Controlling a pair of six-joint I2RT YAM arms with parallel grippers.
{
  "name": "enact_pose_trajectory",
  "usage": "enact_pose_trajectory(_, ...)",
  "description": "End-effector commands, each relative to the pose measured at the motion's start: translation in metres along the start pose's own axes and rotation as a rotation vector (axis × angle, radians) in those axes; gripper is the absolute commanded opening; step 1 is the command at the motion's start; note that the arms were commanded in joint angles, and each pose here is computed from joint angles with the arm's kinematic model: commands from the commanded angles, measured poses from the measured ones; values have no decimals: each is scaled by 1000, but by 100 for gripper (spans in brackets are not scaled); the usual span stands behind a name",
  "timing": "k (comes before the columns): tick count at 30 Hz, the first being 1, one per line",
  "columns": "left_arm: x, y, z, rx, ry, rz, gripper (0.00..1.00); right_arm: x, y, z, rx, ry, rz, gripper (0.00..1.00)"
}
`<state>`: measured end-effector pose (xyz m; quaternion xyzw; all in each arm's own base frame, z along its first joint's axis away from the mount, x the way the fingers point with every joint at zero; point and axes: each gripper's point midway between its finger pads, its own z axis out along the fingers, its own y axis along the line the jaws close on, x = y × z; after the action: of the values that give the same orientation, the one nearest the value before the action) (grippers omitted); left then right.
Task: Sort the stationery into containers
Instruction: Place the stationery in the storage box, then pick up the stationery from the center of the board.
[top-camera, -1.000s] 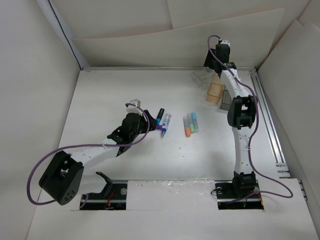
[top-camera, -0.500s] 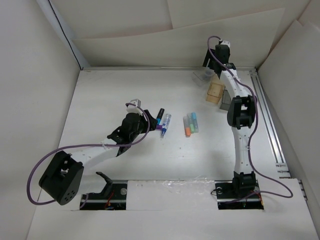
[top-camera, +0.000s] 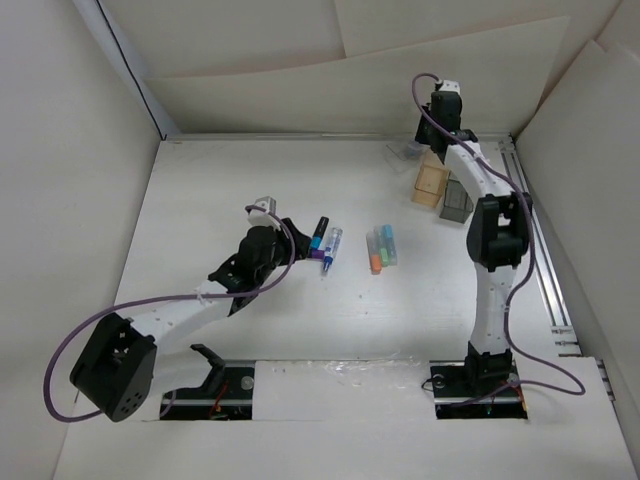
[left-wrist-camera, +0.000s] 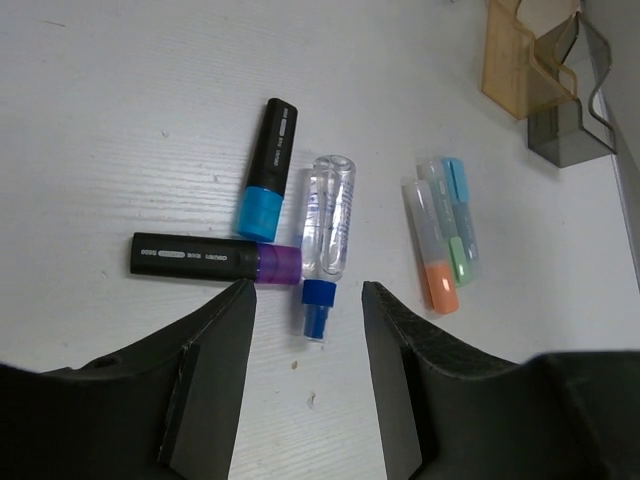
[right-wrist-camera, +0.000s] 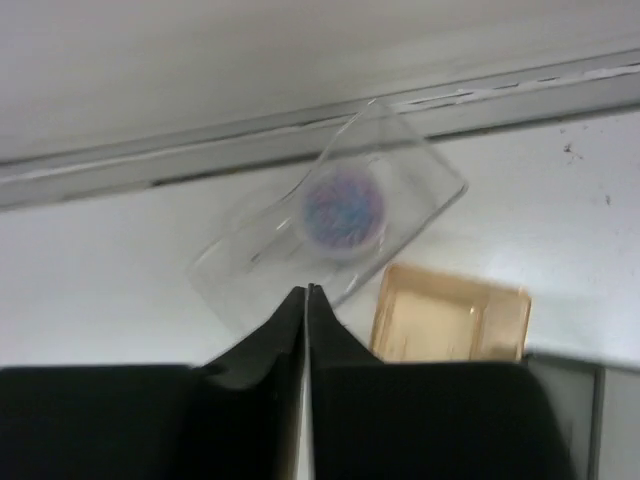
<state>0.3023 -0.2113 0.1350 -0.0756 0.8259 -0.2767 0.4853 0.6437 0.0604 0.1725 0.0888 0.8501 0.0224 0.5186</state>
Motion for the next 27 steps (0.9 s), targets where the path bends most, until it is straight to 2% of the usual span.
enact_pose_trajectory(1, -16, 0, -4, -37, -44, -37, 43, -63, 69, -84, -173, -178, -29, 0)
enact_pose_trajectory(2, -17, 2, -6, -45, -49, -37, 43, -49, 93, -99, -234, -159, -49, 0)
enact_pose_trajectory(3, -18, 7, -5, -68, -54, -51, 42, -13, 100, -103, -256, -87, -57, 0)
enact_pose_trajectory(4, -19, 7, -7, -67, -55, -52, 41, -13, 112, -126, -294, -91, -55, 0)
enact_pose_trajectory(5, -17, 10, -8, -83, -50, -58, 41, 7, 135, -142, -339, -62, -82, 0)
enact_pose_trajectory(7, -13, 14, -10, -93, -39, -63, 41, 45, 147, -162, -372, 1, -120, 1)
enact_pose_trajectory(9, -14, 16, -12, -104, -43, -62, 39, 73, 162, -180, -398, 43, -129, 27)
enact_pose_trajectory(10, -17, 15, -16, -93, -55, -66, 39, 98, 162, -187, -416, 104, -131, 43)
enact_pose_trajectory(11, -12, 19, -18, -99, -49, -64, 39, 101, 167, -199, -452, 115, -121, 68)
enact_pose_trajectory(13, -15, 20, -21, -96, -68, -68, 39, 124, 176, -216, -503, 171, -123, 80)
enact_pose_trajectory(17, -21, 15, -24, -64, -90, -54, 41, 176, 188, -240, -507, 258, -166, 82)
enact_pose_trajectory(20, -18, 11, -24, -34, -80, -45, 41, 217, 198, -239, -485, 344, -192, 82)
enact_pose_trajectory(25, -7, 6, -23, 7, -45, -44, 41, 222, 218, -228, -501, 347, -131, 82)
enact_pose_trajectory(27, -7, 5, -24, 21, -47, -46, 41, 221, 220, -221, -483, 342, -122, 79)
